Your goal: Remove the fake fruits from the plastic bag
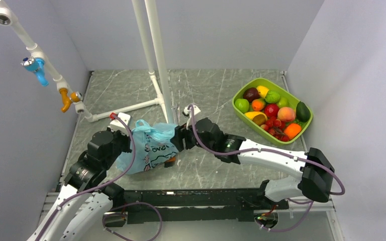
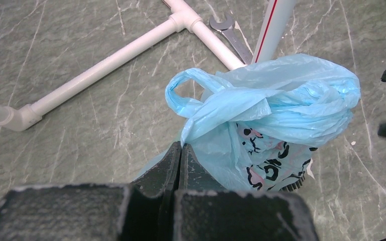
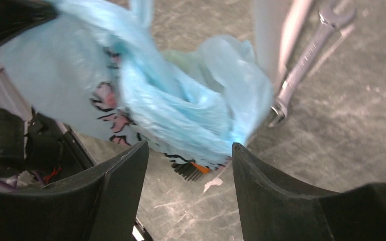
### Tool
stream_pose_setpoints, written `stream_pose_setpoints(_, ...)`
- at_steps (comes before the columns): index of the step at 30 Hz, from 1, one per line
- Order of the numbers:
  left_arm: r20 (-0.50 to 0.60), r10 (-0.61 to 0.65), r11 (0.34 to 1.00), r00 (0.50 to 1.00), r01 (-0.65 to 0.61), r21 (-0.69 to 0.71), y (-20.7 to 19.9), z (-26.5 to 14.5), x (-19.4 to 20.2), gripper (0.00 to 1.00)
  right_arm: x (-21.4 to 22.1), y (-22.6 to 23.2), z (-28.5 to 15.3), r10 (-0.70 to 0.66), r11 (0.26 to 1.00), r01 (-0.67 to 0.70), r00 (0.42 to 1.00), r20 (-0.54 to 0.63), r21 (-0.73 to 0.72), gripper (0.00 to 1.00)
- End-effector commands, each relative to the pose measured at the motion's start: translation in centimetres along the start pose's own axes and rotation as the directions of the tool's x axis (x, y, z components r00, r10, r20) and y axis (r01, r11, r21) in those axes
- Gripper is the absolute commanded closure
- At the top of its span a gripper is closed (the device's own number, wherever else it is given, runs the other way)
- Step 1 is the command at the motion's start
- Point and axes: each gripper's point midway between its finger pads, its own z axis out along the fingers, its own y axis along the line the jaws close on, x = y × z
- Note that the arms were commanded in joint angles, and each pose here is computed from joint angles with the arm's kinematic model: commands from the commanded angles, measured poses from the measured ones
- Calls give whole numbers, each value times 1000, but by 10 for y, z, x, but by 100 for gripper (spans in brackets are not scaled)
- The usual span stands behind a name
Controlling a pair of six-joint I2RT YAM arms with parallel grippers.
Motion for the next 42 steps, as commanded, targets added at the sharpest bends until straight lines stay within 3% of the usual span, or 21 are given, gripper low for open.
stream_pose_setpoints(1,71,-12,1000,997,10,18,-2,-7,-21,100,-32,26,-6,-201,980,201,978,63,5,27)
stream_pose_setpoints(4,78,-12,1000,997,10,24,-3,-8,-21,100,-34,39,12,-270,962,271,962,38,-21,24)
stream_pose_setpoints(11,69,-11,1000,998,10,19,-2,-7,-20,100,-32,51,37,-403,912,402,915,-3,82,28)
stream_pose_setpoints(17,87,-14,1000,996,13,18,-1,-9,-23,100,-21,37,49,-410,890,408,911,-36,205,29)
stream_pose_setpoints(22,91,-23,1000,996,24,-16,5,-12,-23,100,-15,14,42,-359,880,348,933,-26,322,62)
stream_pose_setpoints(28,133,-51,992,990,65,-108,23,-23,-27,100,-20,7,12,-255,933,213,960,113,291,86)
stream_pose_setpoints(33,206,-73,983,976,105,-148,34,-37,-33,100,-18,4,-2,-105,986,76,974,203,147,100)
stream_pose_setpoints(36,238,-83,984,968,117,-132,33,-41,-36,100,-22,13,-5,-83,996,71,969,233,58,100)
stream_pose_setpoints(37,245,-85,986,966,116,-117,30,-42,-38,96,-25,16,-4,-94,995,85,968,235,46,100)
stream_pose_setpoints(38,249,-86,988,965,114,-101,28,-42,-38,87,-27,19,-3,-107,994,100,968,228,42,100)
stream_pose_setpoints(39,253,-86,991,964,109,-79,24,-41,-40,68,-26,19,-1,-113,993,106,970,216,45,100)
stream_pose_setpoints(42,246,-75,997,966,77,2,8,-36,-41,38,-25,20,-2,-111,994,104,973,200,43,100)
